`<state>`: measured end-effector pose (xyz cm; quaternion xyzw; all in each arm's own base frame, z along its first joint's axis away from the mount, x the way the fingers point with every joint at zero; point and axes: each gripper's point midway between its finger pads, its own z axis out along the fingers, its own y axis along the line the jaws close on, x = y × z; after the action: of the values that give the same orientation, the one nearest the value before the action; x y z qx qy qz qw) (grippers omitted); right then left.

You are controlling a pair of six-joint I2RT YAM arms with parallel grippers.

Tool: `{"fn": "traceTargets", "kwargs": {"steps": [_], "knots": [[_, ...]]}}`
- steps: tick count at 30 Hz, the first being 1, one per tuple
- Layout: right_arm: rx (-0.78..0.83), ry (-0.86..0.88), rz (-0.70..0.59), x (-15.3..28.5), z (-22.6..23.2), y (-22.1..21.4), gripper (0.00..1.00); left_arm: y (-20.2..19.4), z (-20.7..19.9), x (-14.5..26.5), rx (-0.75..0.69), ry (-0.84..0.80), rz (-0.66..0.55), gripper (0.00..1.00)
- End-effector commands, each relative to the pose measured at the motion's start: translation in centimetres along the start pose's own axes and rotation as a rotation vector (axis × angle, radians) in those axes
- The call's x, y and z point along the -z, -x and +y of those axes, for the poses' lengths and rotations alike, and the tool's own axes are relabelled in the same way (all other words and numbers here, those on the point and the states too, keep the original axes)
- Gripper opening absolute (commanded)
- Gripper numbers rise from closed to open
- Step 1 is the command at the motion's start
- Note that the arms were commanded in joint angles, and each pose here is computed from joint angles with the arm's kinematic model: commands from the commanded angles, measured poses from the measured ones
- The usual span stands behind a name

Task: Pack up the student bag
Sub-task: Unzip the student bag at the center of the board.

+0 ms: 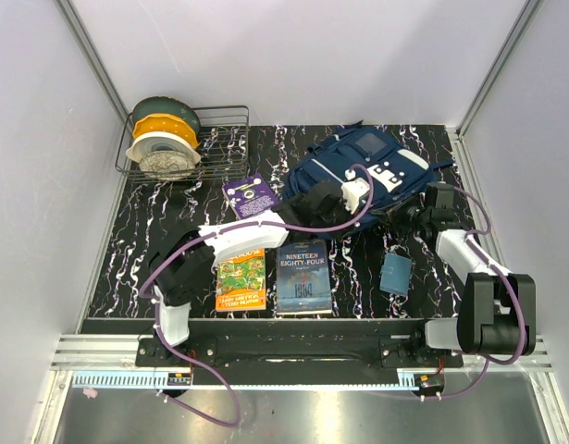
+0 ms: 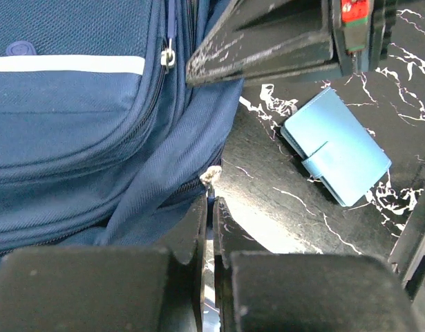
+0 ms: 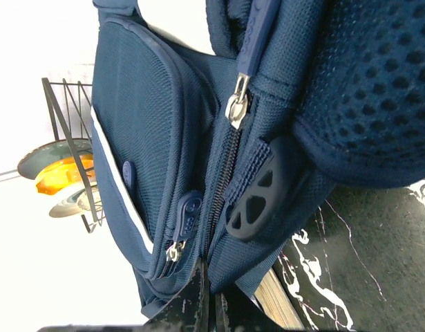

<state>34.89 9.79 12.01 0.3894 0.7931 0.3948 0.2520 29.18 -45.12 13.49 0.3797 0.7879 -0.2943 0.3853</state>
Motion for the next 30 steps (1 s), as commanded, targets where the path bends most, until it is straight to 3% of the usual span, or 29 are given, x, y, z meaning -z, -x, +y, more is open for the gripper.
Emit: {"fn": "traceTargets", "kwargs": {"steps": [1, 9, 17, 19, 20, 23, 27, 30], "knots": [[0.168, 0.043, -0.149, 2.0, 3.8, 4.0, 0.00, 3.0, 1.2, 2.8, -0.063, 0.107, -0.086, 0.00], [0.235, 0.034, -0.106, 2.6, 3.2, 6.6, 0.00, 0.0, 7.4, 4.5, 0.021, 0.261, -0.034, 0.00], [0.280, -0.023, -0.197, 2.9, 3.8, 11.5, 0.00, 0.2, 10.3, 6.0, 0.028, 0.334, -0.004, 0.00], [0.265, -0.020, -0.166, 2.4, 3.9, 11.8, 0.09, 0.4, 9.9, 6.0, 0.029, 0.311, -0.006, 0.00], [0.258, -0.006, -0.135, 2.2, 4.0, 11.5, 0.25, 0.6, 9.4, 6.0, 0.032, 0.290, -0.011, 0.00], [0.195, 0.096, 0.009, 1.9, 4.6, 8.5, 0.53, 1.5, 7.6, 5.7, 0.054, 0.213, -0.052, 0.00], [0.124, 0.133, 0.020, 3.4, 2.9, 5.1, 0.63, 2.5, 6.2, 4.8, 0.064, 0.166, -0.078, 0.00], [0.082, 0.147, 0.022, 4.8, 1.7, 2.6, 0.65, 2.7, 5.5, 4.1, 0.055, 0.142, -0.064, 0.00]]}}
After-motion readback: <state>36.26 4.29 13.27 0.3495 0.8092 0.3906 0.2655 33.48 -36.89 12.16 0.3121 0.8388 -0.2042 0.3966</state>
